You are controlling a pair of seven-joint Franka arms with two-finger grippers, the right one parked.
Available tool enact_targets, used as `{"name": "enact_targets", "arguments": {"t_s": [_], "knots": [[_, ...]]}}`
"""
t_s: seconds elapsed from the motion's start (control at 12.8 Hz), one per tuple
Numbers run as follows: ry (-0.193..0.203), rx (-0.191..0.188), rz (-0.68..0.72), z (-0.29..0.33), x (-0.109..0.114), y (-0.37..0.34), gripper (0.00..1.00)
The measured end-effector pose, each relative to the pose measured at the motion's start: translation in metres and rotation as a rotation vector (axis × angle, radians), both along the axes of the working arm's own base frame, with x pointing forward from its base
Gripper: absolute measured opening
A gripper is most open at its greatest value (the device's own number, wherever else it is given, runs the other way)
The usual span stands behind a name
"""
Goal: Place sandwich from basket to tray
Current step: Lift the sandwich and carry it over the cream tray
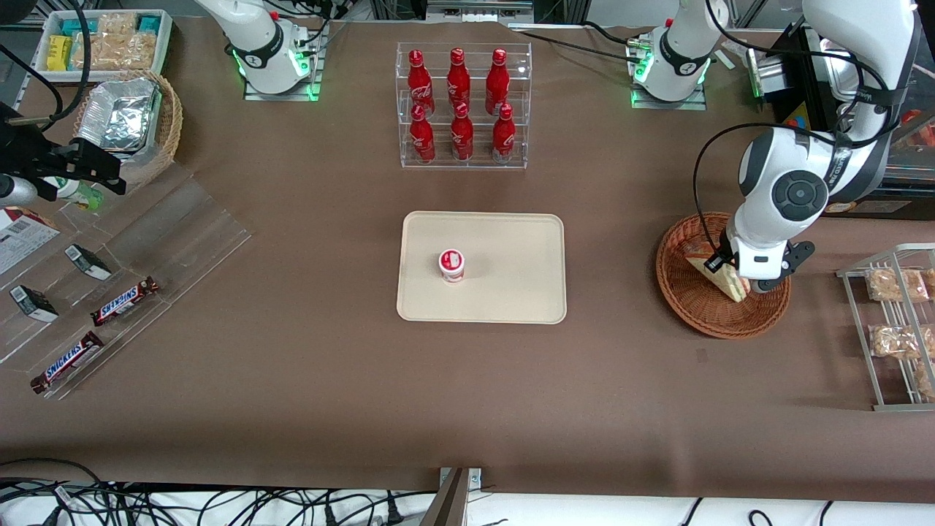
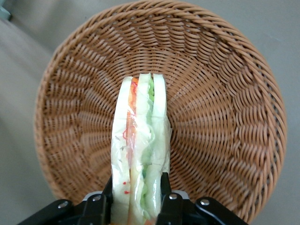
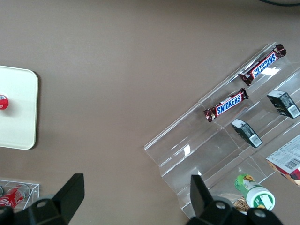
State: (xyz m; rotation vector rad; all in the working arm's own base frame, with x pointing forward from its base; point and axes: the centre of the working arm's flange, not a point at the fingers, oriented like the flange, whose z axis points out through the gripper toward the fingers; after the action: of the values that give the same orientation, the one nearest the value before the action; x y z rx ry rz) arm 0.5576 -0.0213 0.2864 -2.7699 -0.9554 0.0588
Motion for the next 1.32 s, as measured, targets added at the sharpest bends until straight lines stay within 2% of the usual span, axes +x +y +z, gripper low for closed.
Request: {"name": "enact_targets", "arguments": {"t_s": [0.47,0.7,1.01,1.32], "knots": [[0.106,0.002,-0.293,0.067,0.011,-0.055,0.38],[0.102,-0.031,-0.383,0.076,0.004,-0.108,0.38],[0.084,-0.106,-0.500,0.091,-0.017,-0.192,0.38],[0.107,-0.158,-0.592,0.083,-0.042,-0.265,0.37]]}}
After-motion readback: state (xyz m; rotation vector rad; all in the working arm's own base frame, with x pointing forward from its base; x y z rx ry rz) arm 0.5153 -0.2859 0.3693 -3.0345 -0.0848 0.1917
